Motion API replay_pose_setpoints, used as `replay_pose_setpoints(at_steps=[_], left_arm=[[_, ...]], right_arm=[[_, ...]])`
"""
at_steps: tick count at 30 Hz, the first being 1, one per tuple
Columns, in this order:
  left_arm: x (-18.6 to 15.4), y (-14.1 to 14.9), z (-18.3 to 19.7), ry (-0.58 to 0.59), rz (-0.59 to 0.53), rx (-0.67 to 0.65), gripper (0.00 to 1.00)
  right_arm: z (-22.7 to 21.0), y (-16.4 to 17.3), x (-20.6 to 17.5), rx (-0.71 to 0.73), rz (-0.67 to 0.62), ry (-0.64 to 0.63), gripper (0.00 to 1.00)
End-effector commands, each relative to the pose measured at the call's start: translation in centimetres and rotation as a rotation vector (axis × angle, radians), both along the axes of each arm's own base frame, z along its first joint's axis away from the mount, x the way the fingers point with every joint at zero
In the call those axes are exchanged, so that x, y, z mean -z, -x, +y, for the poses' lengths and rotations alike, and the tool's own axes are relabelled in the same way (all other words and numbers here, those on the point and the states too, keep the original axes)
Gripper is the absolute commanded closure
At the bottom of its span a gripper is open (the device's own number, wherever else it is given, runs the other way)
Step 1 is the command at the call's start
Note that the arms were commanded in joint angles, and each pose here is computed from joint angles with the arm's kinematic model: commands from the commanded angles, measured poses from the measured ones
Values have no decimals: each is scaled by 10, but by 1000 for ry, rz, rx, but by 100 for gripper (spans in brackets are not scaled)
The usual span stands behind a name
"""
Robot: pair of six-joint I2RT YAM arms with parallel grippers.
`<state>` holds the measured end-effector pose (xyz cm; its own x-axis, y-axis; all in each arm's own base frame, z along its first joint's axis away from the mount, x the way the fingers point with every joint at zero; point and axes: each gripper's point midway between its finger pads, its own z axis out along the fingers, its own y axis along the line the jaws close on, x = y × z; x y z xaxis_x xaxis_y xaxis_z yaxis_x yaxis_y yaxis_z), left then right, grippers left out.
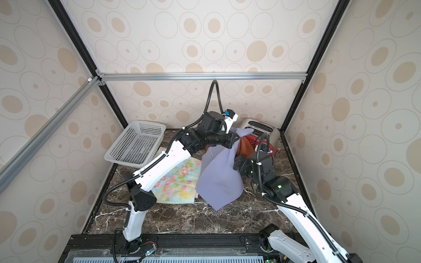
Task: Roll up the skirts
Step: Place the skirt at the center of the board, then move the skirt to the center of the board.
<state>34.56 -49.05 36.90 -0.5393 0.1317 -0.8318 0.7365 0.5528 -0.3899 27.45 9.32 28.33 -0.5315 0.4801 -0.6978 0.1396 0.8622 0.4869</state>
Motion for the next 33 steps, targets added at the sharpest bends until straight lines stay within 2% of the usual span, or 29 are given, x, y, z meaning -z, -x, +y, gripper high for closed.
replay_pose_setpoints(at_steps=[1, 3, 5, 9, 10, 11, 12, 13, 14, 16, 17, 20, 25, 28, 33], left_arm=[[-68, 35, -39, 287, 32, 161, 100], [-77, 30, -50, 373, 49, 168, 100], [-71, 23, -58, 397, 58, 155, 100], [-28, 9, -76, 364, 120, 138, 100], [-11, 2, -78, 331, 128, 121, 96], [7, -5, -77, 288, 139, 94, 89], [23, -13, -74, 247, 149, 63, 71], [42, -21, -69, 190, 163, 34, 44], [61, -29, -58, 119, 177, -1, 23], [86, -43, -27, 0, 204, -90, 4], [92, -49, -7, -53, 207, -136, 1], [85, -60, 64, -144, 165, -311, 1], [94, -47, 186, -306, 167, -594, 1], [126, -19, 235, -376, 197, -700, 1], [192, 29, 275, -427, 346, -769, 1]], right_arm=[[-46, 22, -18, 141, -12, 133, 6], [-57, 31, -32, 165, -52, 140, 8], [-61, 37, -39, 171, -64, 147, 10], [-44, 31, -22, 83, 8, 162, 14], [-37, 27, -12, 57, 46, 169, 14], [-33, 24, 1, 44, 96, 176, 15], [-29, 22, 13, 35, 144, 178, 15], [-23, 20, 24, 18, 185, 171, 16], [-15, 17, 37, -6, 224, 159, 16], [0, 14, 61, -48, 301, 129, 17], [8, 12, 70, -72, 331, 112, 18], [19, 7, 98, -83, 434, 92, 22], [42, -11, 127, -71, 524, 5, 23], [53, -22, 148, -55, 609, -3, 26], [36, -32, 186, 66, 739, 107, 30]])
